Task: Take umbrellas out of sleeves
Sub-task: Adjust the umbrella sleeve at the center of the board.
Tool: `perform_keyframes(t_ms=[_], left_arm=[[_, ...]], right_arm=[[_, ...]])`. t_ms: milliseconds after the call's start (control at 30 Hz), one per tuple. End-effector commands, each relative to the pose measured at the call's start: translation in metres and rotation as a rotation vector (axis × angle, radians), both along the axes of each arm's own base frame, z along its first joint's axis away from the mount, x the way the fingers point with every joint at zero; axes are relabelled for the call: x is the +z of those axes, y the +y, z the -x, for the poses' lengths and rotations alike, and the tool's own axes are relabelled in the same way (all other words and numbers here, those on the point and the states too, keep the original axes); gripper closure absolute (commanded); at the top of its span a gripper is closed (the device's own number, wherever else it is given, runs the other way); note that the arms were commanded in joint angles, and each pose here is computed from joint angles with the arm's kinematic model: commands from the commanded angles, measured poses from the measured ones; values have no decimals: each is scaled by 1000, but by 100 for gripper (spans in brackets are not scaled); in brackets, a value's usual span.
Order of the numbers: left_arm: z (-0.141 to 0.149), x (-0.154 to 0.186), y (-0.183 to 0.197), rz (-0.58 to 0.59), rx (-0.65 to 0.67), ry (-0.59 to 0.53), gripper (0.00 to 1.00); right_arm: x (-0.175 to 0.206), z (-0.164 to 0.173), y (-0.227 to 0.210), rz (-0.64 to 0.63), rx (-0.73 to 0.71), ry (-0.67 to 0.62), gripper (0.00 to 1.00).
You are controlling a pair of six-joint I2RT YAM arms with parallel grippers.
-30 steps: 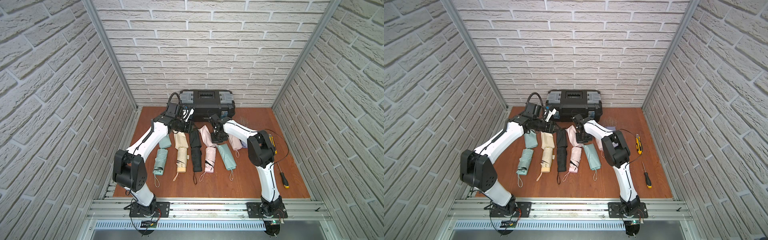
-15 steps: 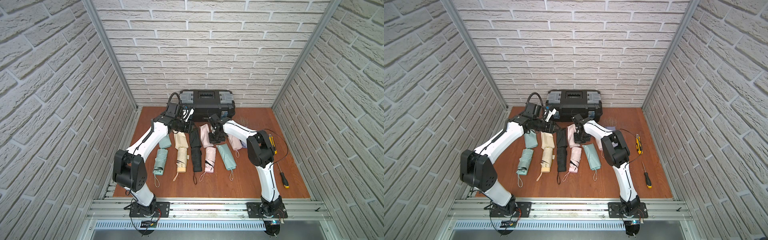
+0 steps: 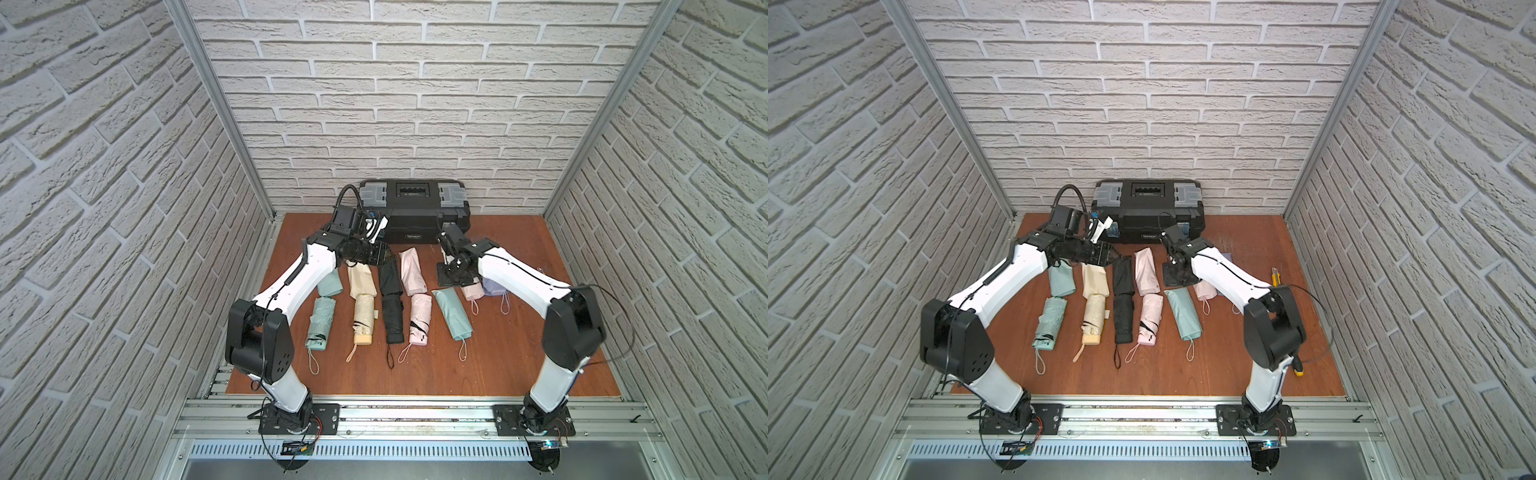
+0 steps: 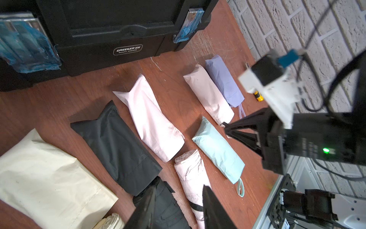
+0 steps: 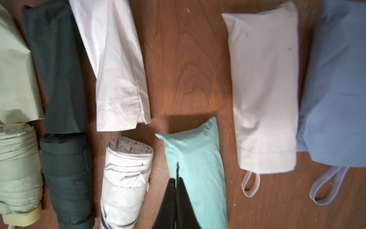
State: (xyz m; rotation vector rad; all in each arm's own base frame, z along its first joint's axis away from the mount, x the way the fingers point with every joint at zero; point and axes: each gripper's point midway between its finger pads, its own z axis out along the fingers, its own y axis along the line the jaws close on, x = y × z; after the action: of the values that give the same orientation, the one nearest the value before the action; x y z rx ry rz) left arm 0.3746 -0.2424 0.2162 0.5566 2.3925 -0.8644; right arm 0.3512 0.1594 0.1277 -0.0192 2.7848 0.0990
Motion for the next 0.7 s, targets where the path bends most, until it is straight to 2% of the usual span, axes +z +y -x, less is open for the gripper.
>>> perform_keyframes(t_ms=[0, 167, 333, 667], left_arm=[[1, -8, -14, -2, -51, -19, 58], [5, -17, -24, -33, -87, -16, 60], [6, -17, -25, -46, -95, -15, 60], [13, 0, -31, 28, -101, -20, 61]], right_arm=[[-7, 29, -17, -4, -50, -3, 94], [-17, 78, -38, -46, -88, -32, 94], [-28, 109, -54, -43, -126, -47, 90], [-56, 133, -42, -56, -162, -79, 78]])
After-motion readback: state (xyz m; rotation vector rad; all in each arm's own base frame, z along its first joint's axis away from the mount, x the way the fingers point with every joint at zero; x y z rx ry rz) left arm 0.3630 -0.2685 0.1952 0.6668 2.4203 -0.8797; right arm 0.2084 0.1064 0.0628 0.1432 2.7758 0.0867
